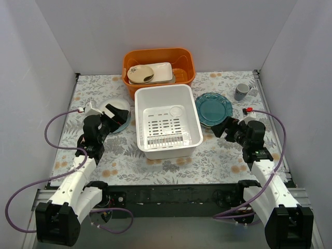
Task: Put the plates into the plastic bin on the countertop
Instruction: Pick up the plate at the center of the board.
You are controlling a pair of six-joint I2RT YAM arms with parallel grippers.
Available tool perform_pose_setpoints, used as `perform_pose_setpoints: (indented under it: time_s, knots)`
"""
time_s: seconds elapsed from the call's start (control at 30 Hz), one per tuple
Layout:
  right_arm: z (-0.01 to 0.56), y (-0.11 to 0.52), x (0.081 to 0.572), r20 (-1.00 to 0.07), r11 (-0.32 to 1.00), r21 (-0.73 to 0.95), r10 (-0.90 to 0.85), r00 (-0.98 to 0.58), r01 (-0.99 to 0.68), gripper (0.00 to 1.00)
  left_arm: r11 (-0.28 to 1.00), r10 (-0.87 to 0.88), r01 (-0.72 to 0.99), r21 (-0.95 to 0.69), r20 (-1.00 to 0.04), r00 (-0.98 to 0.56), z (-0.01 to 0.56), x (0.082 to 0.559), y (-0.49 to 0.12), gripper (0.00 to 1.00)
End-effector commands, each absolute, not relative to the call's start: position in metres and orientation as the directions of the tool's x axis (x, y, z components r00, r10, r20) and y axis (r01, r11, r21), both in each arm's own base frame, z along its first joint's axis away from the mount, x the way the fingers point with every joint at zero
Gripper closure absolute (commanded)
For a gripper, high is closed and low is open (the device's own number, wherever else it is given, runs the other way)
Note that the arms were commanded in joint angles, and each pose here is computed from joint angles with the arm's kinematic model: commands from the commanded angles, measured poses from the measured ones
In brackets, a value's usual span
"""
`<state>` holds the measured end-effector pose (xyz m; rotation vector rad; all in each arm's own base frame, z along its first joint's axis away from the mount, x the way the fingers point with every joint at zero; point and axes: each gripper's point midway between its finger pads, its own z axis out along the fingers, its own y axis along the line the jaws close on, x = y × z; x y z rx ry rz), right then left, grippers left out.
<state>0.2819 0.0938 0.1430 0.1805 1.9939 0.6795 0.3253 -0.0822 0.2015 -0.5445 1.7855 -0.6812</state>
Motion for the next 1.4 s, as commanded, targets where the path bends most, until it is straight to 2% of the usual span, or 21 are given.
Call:
perform_pose_setpoints:
  time_s: [0.0, 0.33, 0.53, 0.67, 0.9, 1.13, 1.27, 1.37]
  knots:
    - [0.146, 0.103, 0.286, -0.765, 0.807, 0.555, 0.398, -0.506, -0.204, 0.02, 0.718, -0.683, -0.100, -0.689, -0.668, -0.296, 0.200, 0.333, -0.076, 0.02]
    - [0.143, 0.109, 0.289, -0.754, 0.781, 0.582, 0.413, -0.510, -0.228, 0.02, 0.662, -0.745, -0.272, -0.698, -0.576, -0.336, 0.165, 0.339, -0.062, 0.02]
    - [0.139, 0.111, 0.290, -0.743, 0.769, 0.598, 0.427, -0.515, -0.225, 0.02, 0.557, -0.819, -0.327, -0.764, -0.440, -0.367, 0.138, 0.337, -0.059, 0.02]
    - [0.140, 0.112, 0.292, -0.741, 0.764, 0.603, 0.431, -0.514, -0.229, 0.02, 0.443, -0.879, -0.353, -0.824, -0.323, -0.351, 0.125, 0.337, -0.050, 0.02]
    - [0.138, 0.111, 0.294, -0.738, 0.762, 0.608, 0.441, -0.510, -0.221, 0.02, 0.325, -0.926, -0.390, -0.862, -0.208, -0.314, 0.100, 0.338, -0.041, 0.05]
    - [0.135, 0.112, 0.297, -0.732, 0.756, 0.617, 0.446, -0.516, -0.222, 0.02, 0.314, -0.934, -0.358, -0.880, -0.218, -0.284, 0.107, 0.345, -0.037, 0.13]
    - [0.136, 0.113, 0.299, -0.732, 0.750, 0.620, 0.446, -0.515, -0.231, 0.02, 0.314, -0.939, -0.360, -0.879, -0.231, -0.256, 0.109, 0.347, -0.030, 0.26]
    - [0.133, 0.111, 0.300, -0.729, 0.755, 0.618, 0.444, -0.521, -0.219, 0.02, 0.322, -0.939, -0.374, -0.870, -0.244, -0.241, 0.106, 0.348, -0.025, 0.30]
